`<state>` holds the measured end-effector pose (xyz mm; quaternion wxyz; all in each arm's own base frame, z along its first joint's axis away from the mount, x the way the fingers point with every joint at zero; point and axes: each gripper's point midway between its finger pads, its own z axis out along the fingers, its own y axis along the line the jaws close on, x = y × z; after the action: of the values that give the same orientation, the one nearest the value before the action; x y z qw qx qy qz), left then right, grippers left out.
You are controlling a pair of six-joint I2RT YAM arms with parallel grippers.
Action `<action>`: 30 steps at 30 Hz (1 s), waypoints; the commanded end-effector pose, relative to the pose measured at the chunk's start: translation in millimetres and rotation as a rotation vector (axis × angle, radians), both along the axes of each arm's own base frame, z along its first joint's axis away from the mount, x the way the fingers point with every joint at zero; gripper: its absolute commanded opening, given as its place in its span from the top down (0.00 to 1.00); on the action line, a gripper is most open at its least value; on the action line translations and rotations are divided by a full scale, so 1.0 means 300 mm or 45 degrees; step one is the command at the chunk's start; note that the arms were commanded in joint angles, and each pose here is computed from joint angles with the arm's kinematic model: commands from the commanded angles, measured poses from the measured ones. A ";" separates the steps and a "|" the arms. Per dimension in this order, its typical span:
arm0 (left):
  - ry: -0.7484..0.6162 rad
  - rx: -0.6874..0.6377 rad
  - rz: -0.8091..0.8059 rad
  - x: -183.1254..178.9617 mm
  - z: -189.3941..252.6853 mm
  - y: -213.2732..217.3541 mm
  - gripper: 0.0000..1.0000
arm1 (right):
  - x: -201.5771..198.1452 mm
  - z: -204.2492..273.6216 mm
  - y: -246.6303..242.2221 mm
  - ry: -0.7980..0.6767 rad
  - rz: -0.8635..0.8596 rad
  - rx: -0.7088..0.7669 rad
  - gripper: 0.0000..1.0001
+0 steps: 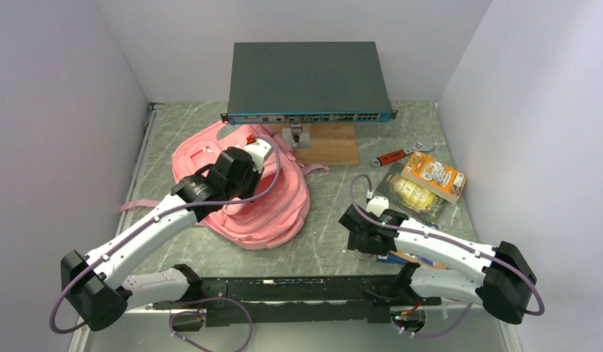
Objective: Pack the student bag
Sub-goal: Pick up the stationery from the center of the board, then place the stationery in the student bag.
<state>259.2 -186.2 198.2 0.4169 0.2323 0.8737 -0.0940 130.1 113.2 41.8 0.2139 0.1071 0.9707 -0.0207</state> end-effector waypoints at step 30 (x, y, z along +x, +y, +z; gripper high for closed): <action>-0.157 -0.141 0.007 0.031 0.129 -0.022 1.00 | 0.480 0.649 0.852 -0.803 0.915 0.660 0.61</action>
<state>257.7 -183.4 202.4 0.4258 0.2303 0.8697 -0.0962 252.4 340.3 190.7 0.3964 -0.1501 0.8548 0.2994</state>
